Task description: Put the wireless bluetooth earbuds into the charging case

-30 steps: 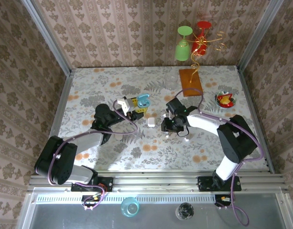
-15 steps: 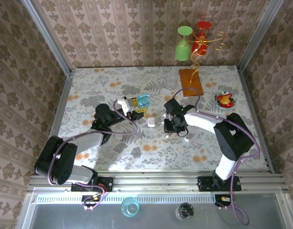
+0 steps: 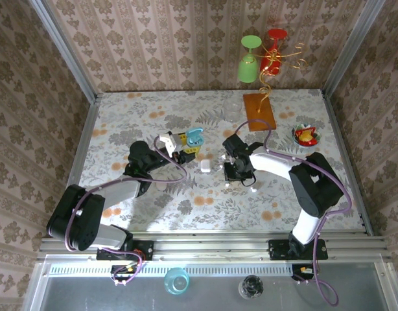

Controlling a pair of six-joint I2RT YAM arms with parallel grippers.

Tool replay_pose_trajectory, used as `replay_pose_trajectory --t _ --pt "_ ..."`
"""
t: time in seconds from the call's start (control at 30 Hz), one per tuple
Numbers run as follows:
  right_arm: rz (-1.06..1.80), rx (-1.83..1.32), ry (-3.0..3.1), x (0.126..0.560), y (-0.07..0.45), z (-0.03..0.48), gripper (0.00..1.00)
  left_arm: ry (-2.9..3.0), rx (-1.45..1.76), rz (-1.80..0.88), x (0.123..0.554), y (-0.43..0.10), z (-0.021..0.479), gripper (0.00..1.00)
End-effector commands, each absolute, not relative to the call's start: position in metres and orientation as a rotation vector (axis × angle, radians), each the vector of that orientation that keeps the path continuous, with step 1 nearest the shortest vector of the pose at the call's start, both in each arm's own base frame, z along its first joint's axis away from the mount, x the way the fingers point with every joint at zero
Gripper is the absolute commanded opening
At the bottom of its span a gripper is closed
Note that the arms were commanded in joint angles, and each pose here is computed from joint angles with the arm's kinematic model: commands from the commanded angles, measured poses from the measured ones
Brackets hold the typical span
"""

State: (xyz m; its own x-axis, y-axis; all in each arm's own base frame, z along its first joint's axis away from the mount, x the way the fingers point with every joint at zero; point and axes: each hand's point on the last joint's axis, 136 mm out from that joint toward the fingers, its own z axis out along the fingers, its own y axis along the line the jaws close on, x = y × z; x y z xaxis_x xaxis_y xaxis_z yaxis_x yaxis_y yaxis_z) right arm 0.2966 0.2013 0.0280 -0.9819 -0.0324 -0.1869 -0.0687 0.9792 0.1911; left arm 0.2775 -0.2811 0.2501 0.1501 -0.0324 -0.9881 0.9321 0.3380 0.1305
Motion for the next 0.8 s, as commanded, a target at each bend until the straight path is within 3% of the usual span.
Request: replay_pose_trajectory --t 0.0,0.37,0.67,0.77 --pt "0.225 -0.065 2.943 0.305 0.194 0.024 0.23 1.174 0.981 -0.859 0.275 -0.278 0.256 0.40" --pt "0.227 0.083 2.959 0.306 0.173 0.019 0.18 1.174 0.980 -0.862 0.276 -0.279 0.255 0.41" --pt "0.330 0.137 2.962 0.286 0.174 0.020 0.24 1.171 0.979 -0.860 0.278 -0.279 0.255 0.41" --pt "0.372 0.127 2.935 0.285 0.176 0.029 0.30 1.169 0.980 -0.861 0.278 -0.279 0.256 0.41"
